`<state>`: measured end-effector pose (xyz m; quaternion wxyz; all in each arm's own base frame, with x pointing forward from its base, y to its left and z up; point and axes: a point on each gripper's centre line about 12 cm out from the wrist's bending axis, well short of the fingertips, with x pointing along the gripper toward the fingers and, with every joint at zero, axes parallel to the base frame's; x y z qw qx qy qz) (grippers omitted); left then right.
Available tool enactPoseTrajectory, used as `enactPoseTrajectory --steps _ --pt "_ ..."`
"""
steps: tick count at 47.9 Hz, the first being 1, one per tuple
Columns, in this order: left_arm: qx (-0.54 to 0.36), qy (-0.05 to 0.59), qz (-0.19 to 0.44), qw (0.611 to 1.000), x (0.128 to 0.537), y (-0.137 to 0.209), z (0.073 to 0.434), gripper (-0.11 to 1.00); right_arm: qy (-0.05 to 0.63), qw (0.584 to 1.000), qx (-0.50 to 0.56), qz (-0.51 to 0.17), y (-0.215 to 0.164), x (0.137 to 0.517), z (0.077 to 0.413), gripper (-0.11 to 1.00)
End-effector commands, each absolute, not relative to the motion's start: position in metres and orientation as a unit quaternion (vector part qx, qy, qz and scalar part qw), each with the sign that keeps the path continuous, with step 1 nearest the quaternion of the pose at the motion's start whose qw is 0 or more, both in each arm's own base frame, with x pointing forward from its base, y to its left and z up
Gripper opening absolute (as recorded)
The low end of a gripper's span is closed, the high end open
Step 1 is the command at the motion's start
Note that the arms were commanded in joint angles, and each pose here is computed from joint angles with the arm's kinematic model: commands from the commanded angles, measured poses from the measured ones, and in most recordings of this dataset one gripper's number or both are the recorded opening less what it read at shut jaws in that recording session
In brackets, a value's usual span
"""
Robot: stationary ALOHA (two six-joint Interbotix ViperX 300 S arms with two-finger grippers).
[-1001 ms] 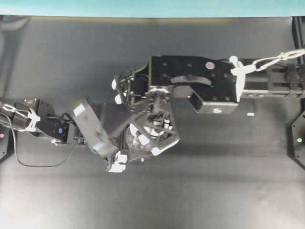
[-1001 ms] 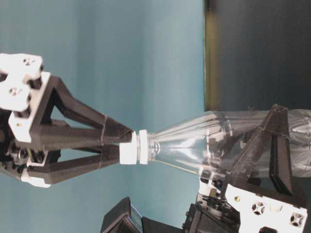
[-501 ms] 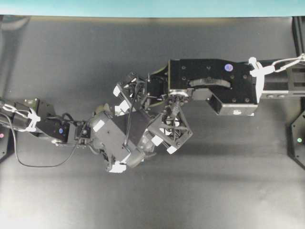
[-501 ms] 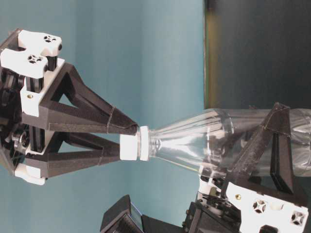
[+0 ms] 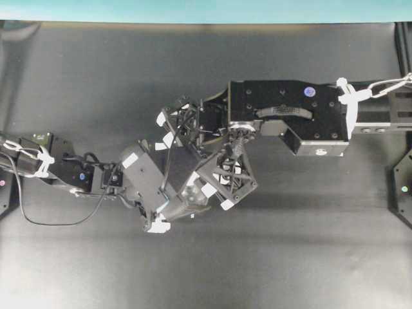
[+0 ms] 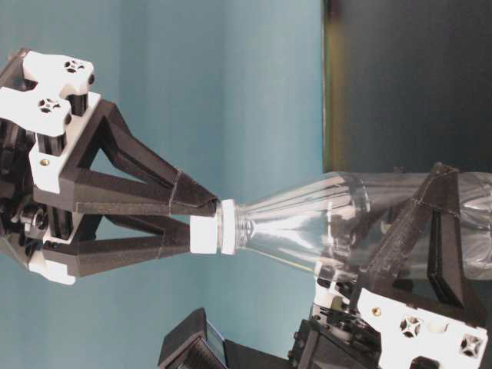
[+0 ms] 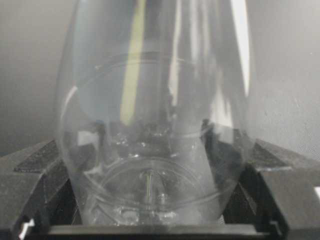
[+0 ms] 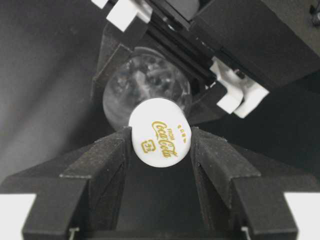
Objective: Open the bottle cap by holding the bottle with the left arm and twisting the cap with the right arm.
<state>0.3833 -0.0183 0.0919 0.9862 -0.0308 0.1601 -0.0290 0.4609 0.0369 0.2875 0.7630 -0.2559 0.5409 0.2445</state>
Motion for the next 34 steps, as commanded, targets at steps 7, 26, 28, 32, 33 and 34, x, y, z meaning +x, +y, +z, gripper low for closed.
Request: enactPoseTrajectory --steps 7,26,28,32,33,34 --pt "-0.034 0.16 -0.031 0.986 0.385 -0.02 0.092 0.79 0.535 0.788 -0.221 0.211 0.04 0.461 0.298 0.76" --pt "-0.033 0.166 -0.03 0.985 0.385 -0.02 0.091 0.79 0.529 0.845 -0.02 0.073 0.044 0.441 0.359 0.81" --pt "-0.033 0.166 -0.03 0.985 0.385 -0.02 0.091 0.79 0.532 0.845 0.028 0.043 0.043 0.441 0.365 0.81" --pt "-0.033 0.166 -0.031 0.985 0.385 -0.02 0.091 0.79 0.539 0.83 0.14 -0.03 0.042 0.443 0.371 0.81" --pt "-0.033 0.166 -0.031 0.985 0.385 -0.02 0.091 0.79 0.54 0.825 0.162 -0.045 0.042 0.444 0.372 0.81" --pt "-0.033 0.165 -0.032 0.985 0.386 -0.02 0.092 0.79 0.542 0.818 0.183 -0.061 0.041 0.445 0.372 0.81"
